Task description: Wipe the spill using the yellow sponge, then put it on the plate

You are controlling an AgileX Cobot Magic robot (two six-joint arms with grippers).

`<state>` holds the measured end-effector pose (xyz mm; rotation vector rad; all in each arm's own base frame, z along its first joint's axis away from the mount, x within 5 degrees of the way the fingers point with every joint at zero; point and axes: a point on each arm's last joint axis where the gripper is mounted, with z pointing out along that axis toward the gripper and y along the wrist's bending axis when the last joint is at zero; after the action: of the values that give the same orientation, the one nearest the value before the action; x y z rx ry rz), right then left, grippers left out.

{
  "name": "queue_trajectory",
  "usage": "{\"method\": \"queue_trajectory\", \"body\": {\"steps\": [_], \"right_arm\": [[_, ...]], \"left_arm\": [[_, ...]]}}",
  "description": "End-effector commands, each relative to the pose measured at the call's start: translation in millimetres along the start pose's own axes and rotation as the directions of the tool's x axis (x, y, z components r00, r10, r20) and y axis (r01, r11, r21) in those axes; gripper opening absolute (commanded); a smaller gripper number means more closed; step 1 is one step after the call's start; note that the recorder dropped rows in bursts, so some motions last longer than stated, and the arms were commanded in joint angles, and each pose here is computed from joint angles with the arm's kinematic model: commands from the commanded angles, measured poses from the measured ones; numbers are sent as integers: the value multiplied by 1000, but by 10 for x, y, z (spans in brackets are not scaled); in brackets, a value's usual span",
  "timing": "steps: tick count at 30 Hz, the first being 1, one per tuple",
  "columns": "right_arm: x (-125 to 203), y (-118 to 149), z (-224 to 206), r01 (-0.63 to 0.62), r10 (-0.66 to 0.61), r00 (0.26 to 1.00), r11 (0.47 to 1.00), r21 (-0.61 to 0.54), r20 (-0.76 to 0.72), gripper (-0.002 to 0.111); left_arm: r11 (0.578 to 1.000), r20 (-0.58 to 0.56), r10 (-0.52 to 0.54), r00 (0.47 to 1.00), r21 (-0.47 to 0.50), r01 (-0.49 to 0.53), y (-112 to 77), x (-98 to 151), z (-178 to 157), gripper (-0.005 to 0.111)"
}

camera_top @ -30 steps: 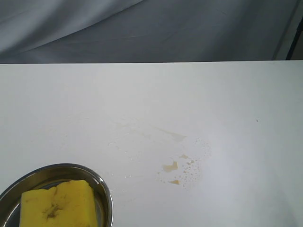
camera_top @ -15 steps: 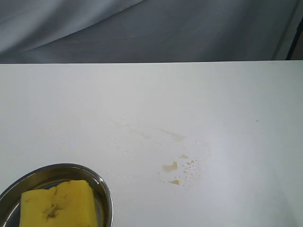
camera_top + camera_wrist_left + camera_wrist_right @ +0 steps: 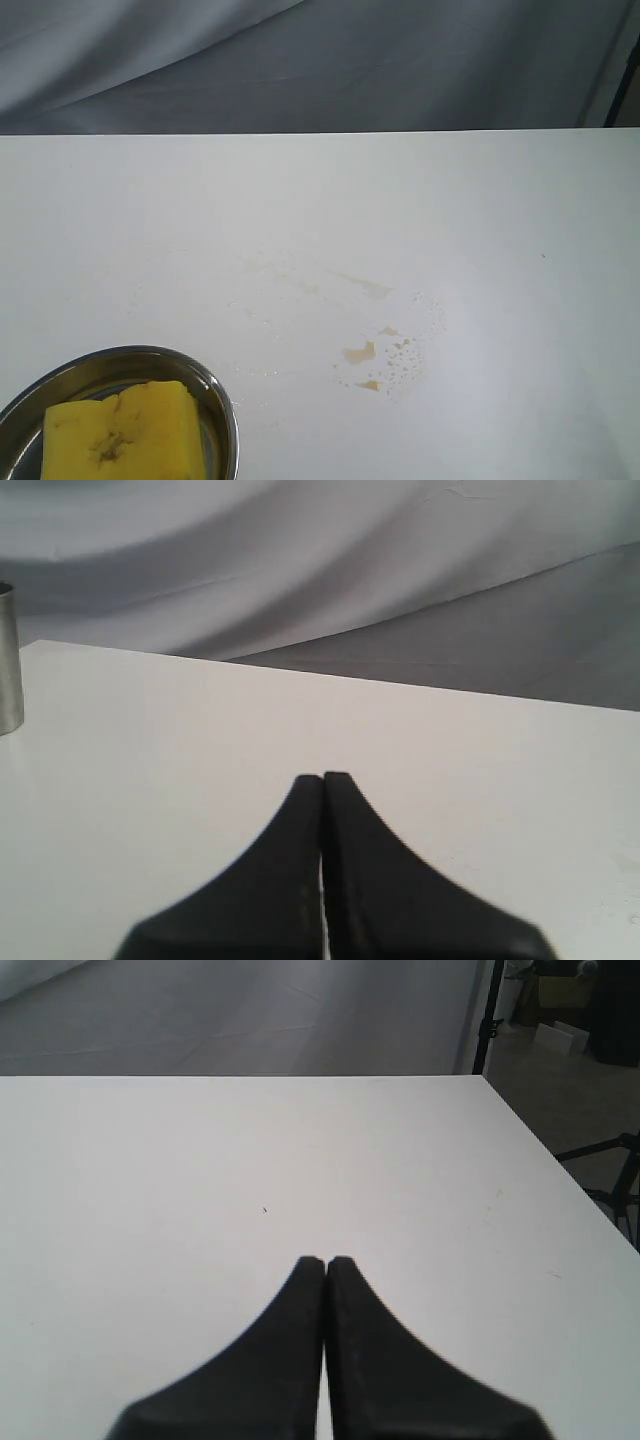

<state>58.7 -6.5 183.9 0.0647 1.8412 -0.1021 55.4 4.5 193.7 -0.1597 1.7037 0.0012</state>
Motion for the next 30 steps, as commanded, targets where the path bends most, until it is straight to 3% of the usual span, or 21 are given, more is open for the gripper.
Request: {"method": "queue_trajectory", "body": {"steps": [1,12,19,30], "right_arm": [[-3,0,3,15,-15,1000,1000,-1,10,0],[-3,0,3,15,-15,1000,1000,-1,10,0],[-3,0,3,15,-15,1000,1000,-1,10,0],[-3,0,3,15,-15,1000,1000,-1,10,0]], "left_arm": [[1000,0,-28,1000,-1,28,2,12,2,0],[1000,-1,-22,1000,3,22,0,12,2,0],[992,-13,-2,1000,125,4,-69,19,-3,0],[992,-27,0,1000,128,3,-70,32,-4,0]]}}
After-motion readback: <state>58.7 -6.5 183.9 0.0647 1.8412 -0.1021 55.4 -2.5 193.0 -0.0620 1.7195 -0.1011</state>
